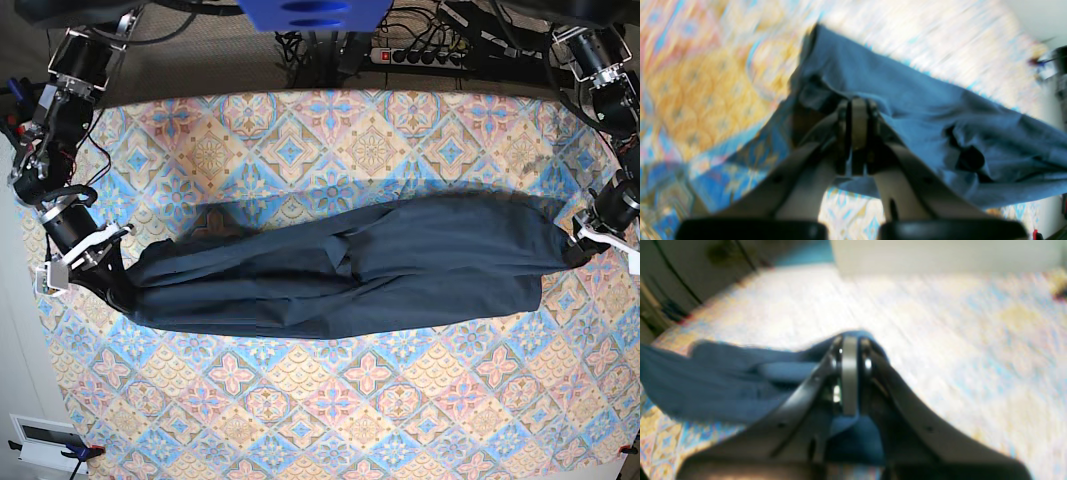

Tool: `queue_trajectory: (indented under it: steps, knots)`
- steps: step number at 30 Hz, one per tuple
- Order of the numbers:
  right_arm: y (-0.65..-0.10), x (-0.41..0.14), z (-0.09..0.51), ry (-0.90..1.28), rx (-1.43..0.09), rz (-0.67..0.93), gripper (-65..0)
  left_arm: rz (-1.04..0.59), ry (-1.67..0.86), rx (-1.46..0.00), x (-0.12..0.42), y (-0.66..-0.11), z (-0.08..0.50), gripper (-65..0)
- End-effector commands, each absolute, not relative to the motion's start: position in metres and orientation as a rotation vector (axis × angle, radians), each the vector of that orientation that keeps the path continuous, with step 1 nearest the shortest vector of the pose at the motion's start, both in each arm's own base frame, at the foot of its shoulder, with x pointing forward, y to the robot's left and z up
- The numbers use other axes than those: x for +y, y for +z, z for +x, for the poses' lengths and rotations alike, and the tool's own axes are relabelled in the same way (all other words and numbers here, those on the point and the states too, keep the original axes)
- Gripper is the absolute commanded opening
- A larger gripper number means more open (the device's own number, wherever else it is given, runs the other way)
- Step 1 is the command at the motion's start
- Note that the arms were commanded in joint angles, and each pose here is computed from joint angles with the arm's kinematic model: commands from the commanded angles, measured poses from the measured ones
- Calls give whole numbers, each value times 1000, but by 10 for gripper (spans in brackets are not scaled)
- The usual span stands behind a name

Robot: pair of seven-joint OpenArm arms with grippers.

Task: Layout the t-shirt on the table in an organized manner, then fold the t-shirt properly
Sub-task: 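Pull the shirt ends apart with both grippers to stretch it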

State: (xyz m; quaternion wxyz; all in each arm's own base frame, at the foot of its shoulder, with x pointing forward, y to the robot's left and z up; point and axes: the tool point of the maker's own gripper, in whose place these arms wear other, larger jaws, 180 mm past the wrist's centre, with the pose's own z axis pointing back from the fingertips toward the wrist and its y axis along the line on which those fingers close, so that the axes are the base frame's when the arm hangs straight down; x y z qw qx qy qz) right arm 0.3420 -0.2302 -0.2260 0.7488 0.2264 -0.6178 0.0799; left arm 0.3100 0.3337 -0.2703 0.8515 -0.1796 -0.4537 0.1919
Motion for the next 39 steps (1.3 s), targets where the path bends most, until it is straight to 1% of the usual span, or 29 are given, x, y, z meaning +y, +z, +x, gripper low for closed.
queue_trajectory:
  steps: [1,5,8,11,12,14,16,19,23,25,26,28,32,35,39]
  knots:
    - [-192,-245,345,187,-1451,491,-648,-346,374,-1015,344,-247,318,-650]
    - [-180,-272,343,156,-1467,475,-649,-345,366,-1042,346,-237,324,-650]
    - [-165,-288,338,130,-1508,471,-649,-328,358,-1037,350,-236,323,-650]
    - [-151,-293,335,115,-1550,505,-649,-325,360,-1008,350,-242,320,-650]
    - [-147,-293,334,118,-1556,512,-649,-331,367,-973,351,-249,317,-635]
    - [-151,-289,333,131,-1528,513,-649,-341,389,-900,353,-267,308,-581]
    - [-155,-287,332,141,-1505,511,-649,-343,401,-866,353,-277,302,-521]
    - [-162,-282,325,150,-1480,509,-649,-330,415,-817,354,-293,287,-395]
    - [-155,-275,318,188,-1489,495,-649,-332,468,-774,363,-310,272,-227]
    - [-155,-272,316,199,-1487,494,-649,-355,533,-764,366,-321,264,-168]
    - [-155,-271,316,200,-1487,494,-649,-366,553,-760,366,-325,262,-151]
    - [-157,-269,313,206,-1477,494,-649,-392,565,-745,357,-333,259,-148]
    - [-159,-264,312,192,-1486,511,-649,-527,553,-684,315,-350,256,-152]
    - [-160,-263,312,190,-1485,515,-649,-609,559,-685,296,-350,261,-152]
    - [-160,-262,312,190,-1483,517,-649,-658,569,-711,284,-346,274,-152]
